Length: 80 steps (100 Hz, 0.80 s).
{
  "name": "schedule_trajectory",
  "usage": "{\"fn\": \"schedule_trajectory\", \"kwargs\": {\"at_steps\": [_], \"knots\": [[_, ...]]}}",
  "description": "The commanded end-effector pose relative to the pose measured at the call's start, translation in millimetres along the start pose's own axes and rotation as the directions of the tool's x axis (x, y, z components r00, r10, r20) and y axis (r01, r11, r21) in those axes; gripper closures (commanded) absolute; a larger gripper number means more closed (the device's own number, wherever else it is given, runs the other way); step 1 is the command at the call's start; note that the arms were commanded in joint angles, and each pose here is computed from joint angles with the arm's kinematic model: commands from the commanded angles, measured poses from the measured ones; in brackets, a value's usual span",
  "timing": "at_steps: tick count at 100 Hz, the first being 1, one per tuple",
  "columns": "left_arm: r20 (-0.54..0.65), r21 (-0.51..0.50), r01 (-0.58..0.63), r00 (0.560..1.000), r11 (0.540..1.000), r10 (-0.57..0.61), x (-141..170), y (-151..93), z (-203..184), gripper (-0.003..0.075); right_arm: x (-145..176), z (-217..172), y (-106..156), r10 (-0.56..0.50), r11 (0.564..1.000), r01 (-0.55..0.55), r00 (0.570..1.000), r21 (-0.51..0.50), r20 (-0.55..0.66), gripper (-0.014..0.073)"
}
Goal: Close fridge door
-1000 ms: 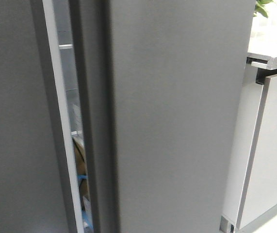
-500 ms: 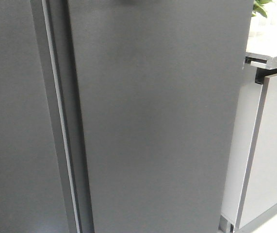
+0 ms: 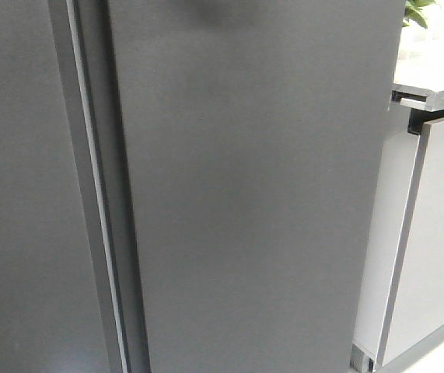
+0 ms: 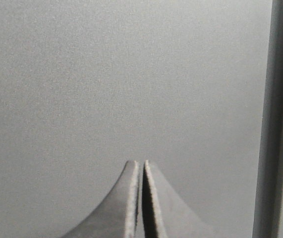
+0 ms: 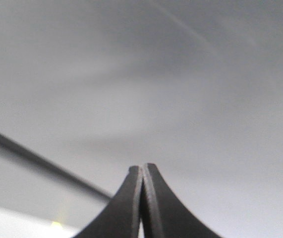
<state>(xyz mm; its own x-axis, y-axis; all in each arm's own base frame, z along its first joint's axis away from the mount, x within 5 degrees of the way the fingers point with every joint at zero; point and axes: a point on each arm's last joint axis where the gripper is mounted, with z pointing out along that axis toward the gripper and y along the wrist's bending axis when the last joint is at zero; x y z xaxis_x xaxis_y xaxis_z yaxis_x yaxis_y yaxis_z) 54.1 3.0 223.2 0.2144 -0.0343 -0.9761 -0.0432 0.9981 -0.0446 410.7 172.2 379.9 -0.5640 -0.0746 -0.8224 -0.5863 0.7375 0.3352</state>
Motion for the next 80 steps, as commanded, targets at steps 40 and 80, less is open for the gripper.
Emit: {"fn": "schedule_trajectory", "kwargs": {"at_steps": [40,80], "knots": [[0.058,0.002,0.009,0.998,1.000,-0.009,3.9,0.3,-2.2,0.0740,-3.7,-153.4,48.0,-0.174,0.968,0.125,0.960,0.220,0.220,0.0641],[0.058,0.002,0.009,0.998,1.000,-0.009,3.9,0.3,-2.2,0.0740,72.5,-236.3,46.4,-0.157,0.920,0.018,0.932,0.392,0.327,0.0641]]}}
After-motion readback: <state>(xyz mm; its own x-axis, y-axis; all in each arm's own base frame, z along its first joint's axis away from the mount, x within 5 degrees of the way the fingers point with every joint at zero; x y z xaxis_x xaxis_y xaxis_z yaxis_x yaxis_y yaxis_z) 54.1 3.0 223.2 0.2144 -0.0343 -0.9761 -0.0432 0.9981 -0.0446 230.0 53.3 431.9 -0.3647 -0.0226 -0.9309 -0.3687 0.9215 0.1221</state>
